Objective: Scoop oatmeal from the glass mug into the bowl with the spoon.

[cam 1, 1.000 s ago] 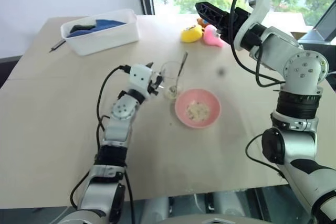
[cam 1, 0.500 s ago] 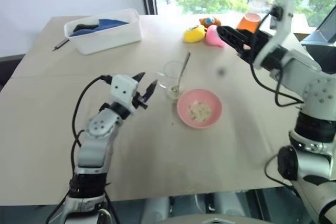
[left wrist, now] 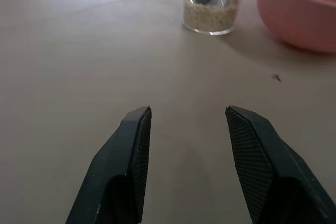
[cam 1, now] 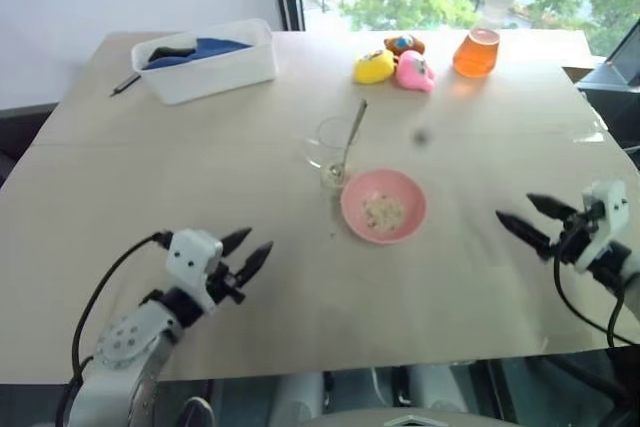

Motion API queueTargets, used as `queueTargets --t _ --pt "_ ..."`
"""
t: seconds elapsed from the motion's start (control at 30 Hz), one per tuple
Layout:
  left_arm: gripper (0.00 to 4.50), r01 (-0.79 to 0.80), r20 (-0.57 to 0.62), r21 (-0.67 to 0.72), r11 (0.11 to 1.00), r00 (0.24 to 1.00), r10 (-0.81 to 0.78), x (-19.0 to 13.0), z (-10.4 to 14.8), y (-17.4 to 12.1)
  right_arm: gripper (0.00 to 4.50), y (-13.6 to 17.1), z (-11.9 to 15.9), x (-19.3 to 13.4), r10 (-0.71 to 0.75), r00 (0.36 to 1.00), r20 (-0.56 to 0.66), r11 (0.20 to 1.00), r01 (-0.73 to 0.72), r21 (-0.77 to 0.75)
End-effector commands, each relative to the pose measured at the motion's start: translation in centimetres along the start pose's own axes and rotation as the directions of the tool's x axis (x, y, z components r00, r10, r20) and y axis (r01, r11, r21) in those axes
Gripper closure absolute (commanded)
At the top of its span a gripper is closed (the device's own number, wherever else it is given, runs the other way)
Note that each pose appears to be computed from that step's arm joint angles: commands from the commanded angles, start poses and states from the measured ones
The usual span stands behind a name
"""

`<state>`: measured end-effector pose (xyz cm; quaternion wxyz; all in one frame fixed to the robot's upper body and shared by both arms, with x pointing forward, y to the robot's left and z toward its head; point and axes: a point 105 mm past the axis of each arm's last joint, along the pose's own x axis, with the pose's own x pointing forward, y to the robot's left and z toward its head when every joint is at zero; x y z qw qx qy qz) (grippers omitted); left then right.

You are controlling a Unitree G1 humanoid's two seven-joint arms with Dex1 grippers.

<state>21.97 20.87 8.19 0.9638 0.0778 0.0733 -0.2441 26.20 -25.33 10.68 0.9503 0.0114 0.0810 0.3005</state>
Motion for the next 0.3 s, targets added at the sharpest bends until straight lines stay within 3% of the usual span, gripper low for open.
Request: queueTargets --t 0.03,0.3 --pt "2.19 -0.009 -0.018 -0.011 1.000 1.000 0.009 -1.1 -1.2 -0.8 0.00 -0.2 -2.1 -1.2 0.045 0.997 -0.056 0.996 -0.049 -0.068" --pt "2.19 -0.009 -0.024 0.015 1.000 1.000 0.010 -0.7 -2.2 -1.7 0.00 -1.0 -3.2 -1.4 0.109 0.991 -0.074 0.977 -0.121 -0.173"
